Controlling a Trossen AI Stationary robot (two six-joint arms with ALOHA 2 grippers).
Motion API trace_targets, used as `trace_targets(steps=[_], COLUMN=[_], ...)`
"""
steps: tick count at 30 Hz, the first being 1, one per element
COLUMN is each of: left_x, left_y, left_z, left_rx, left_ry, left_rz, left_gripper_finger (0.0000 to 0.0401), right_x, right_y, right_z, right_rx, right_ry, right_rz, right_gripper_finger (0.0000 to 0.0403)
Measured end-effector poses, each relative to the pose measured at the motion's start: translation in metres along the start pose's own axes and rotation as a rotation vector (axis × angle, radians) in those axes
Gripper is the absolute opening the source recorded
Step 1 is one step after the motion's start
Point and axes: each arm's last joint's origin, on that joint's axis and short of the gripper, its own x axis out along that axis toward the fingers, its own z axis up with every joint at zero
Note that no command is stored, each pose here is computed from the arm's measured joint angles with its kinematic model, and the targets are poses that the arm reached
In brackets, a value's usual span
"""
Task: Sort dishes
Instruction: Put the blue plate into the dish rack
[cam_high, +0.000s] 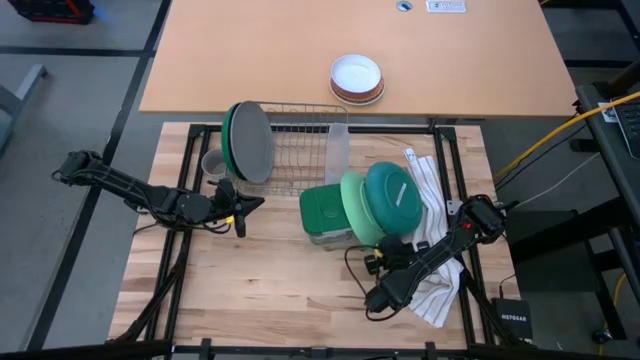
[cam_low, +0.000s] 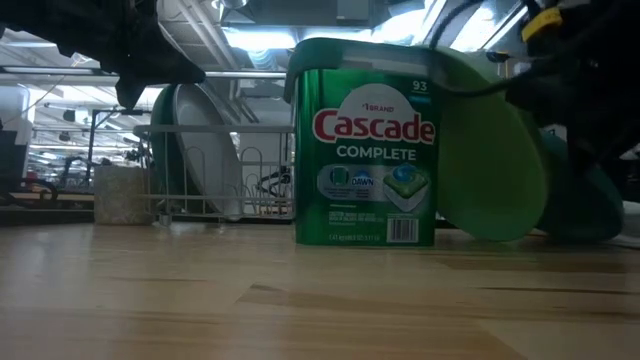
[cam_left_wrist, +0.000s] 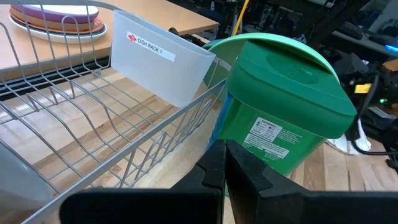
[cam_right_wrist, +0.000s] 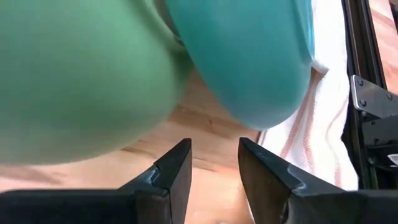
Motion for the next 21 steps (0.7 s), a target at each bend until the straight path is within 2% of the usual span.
trace_targets(steps=[8,12,16,21], left_x=[0.000,0.000,0.000,-0.001], left_y=[0.000,0.000,-0.001,-0.001], left_z=[0.000,0.000,0.000,0.000], left_rx=[-0.007,-0.009,-0.013,-0.032], left_ry=[0.000,-0.002,-0.003,-0.004], left_rz=[0.000,-0.001,-0.004,-0.010], left_gripper_finger=[0.0001,0.0001,0.0001,0.0001], right_x=[-0.017,-0.034,-0.057,-0.085], right_y=[-0.003,-0.013,-0.030,-0.071], right_z=[-0.001,-0.010,-0.014,-0.015], right_rx=[-0.052,-0.075,-0.070,-0.024], right_ry=[0.064,0.106,0.133,0.108], right_rz=[-0.008,0.032,0.129,0.309], right_gripper_finger=[0.0134,0.0134,0.0134,0.0133])
